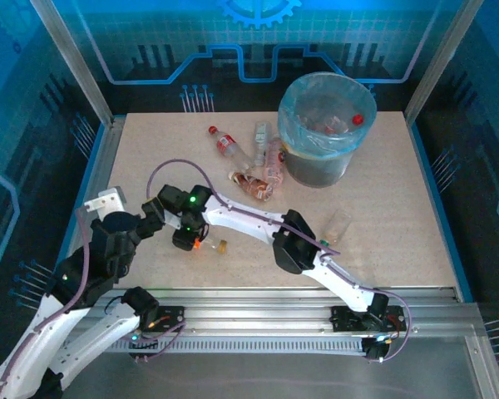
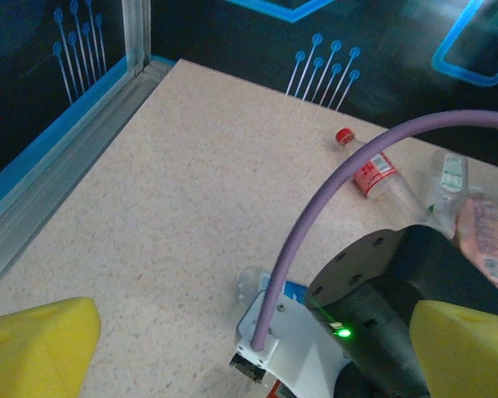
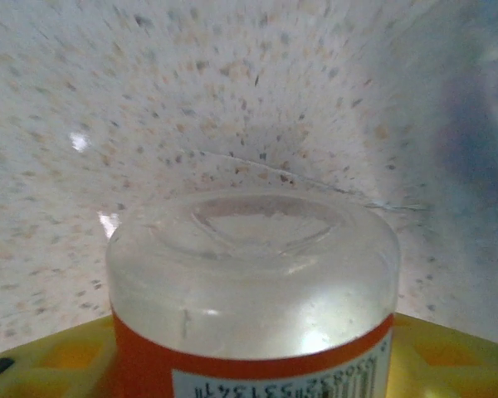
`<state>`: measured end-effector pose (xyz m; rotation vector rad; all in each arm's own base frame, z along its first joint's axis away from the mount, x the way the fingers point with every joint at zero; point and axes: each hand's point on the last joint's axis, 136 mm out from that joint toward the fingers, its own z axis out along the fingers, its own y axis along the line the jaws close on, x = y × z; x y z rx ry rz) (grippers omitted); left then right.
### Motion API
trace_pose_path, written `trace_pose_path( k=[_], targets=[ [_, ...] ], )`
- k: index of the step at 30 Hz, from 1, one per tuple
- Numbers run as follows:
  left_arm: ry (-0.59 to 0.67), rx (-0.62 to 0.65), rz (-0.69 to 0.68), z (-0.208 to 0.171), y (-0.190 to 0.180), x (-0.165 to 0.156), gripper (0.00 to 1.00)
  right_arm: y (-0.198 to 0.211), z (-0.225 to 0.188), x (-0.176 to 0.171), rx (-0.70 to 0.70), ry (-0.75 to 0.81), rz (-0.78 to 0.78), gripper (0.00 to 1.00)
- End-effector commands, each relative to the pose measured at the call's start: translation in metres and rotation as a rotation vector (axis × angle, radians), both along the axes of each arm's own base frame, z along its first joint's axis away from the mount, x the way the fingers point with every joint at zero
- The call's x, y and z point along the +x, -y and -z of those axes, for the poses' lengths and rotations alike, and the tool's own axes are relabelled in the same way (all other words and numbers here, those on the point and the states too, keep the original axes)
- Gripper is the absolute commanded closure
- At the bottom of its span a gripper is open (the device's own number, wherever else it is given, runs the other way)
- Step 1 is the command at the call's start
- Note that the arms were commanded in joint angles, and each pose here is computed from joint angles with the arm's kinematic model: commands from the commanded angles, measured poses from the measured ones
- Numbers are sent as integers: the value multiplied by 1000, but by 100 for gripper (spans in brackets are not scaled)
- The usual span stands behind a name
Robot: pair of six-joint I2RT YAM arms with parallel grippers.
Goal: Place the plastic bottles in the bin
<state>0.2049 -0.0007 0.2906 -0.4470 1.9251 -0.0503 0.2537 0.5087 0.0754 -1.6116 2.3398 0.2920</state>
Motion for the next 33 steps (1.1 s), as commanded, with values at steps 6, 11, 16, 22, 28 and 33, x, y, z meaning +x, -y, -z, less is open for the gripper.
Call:
trace_pose_path(
  k=[6, 11, 16, 22, 28, 33],
  targets=[
    [163, 22, 154, -88, 48, 52, 7, 68, -235, 85, 462, 186, 239, 47],
    [221, -13, 381, -136, 117, 102, 8, 172, -335, 163, 606, 471, 535, 49],
    [226, -74, 630, -150, 202, 139, 8, 270, -381, 218, 678, 647, 797, 50],
    [178, -149, 853, -138, 286, 163, 7, 361, -369, 276, 560, 829, 1080, 52],
    [127, -160, 901, -119, 312, 171, 7, 386, -331, 322, 521, 863, 1166, 50],
    [93, -144, 889, -103, 311, 173, 5, 388, -291, 344, 430, 845, 1190, 35]
  ],
)
